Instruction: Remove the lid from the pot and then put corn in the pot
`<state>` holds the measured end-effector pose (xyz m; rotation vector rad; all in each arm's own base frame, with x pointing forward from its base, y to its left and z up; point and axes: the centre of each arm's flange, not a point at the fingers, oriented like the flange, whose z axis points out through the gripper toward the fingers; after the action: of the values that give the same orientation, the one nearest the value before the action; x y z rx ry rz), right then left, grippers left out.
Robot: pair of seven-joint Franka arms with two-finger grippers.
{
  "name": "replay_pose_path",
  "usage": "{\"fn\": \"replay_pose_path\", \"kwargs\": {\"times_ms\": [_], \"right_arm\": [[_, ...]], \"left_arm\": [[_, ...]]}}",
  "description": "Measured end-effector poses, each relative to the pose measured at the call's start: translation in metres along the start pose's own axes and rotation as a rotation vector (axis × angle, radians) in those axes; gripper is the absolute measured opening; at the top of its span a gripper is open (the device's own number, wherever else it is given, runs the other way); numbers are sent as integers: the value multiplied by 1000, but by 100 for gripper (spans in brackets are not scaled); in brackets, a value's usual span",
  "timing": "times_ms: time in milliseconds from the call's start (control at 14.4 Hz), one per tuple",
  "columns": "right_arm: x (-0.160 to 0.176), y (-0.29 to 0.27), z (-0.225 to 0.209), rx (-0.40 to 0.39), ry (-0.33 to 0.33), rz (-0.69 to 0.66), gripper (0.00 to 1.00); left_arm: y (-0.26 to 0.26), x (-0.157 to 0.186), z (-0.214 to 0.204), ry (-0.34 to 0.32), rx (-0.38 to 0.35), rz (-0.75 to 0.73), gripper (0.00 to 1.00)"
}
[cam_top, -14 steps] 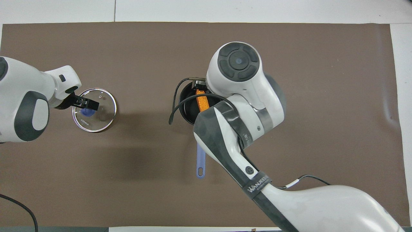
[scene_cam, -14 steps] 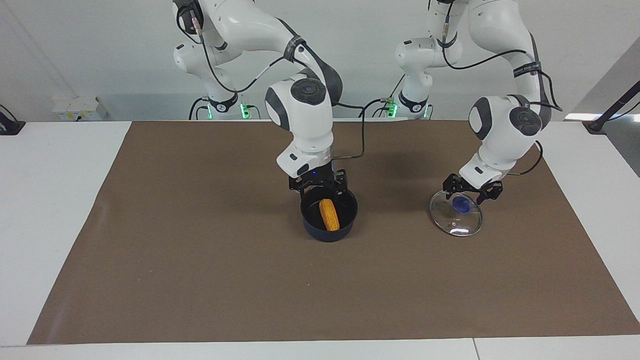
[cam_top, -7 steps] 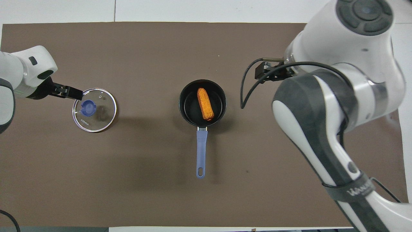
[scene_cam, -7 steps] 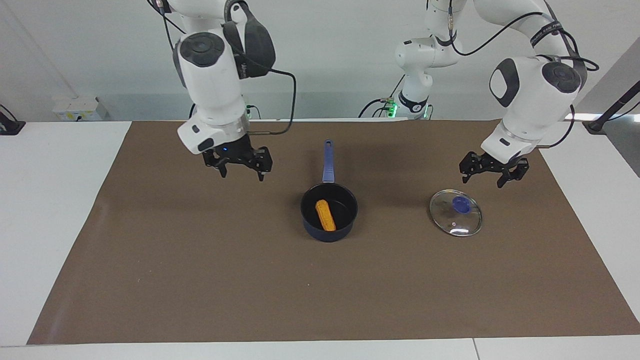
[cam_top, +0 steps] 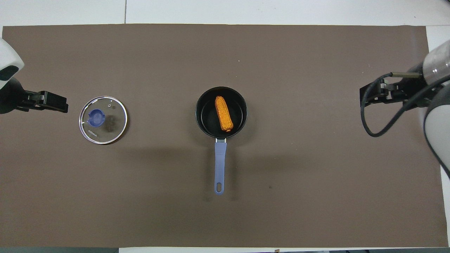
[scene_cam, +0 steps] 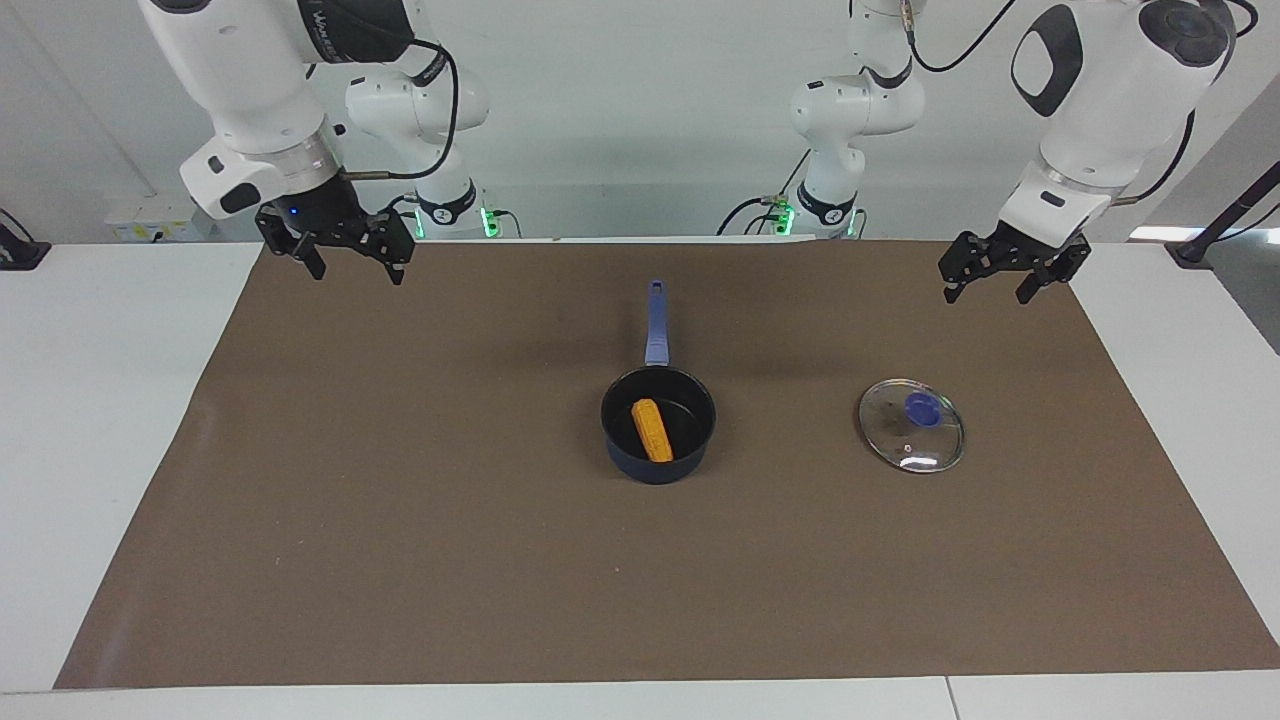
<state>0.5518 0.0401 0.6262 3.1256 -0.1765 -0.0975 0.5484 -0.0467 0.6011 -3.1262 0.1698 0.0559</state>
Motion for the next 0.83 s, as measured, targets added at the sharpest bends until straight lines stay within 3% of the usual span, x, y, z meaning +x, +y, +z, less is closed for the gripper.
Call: {"fn": "replay_pose_path", "kwargs": {"times_ms": [209, 834], "right_arm": [[-3, 21, 1, 1, -8, 13, 100], [-17, 57, 18, 7, -32, 40, 100]], "left_arm": [[1, -10, -11, -43, -5, -30, 100], [16, -17, -11, -19, -23, -53, 100]]}}
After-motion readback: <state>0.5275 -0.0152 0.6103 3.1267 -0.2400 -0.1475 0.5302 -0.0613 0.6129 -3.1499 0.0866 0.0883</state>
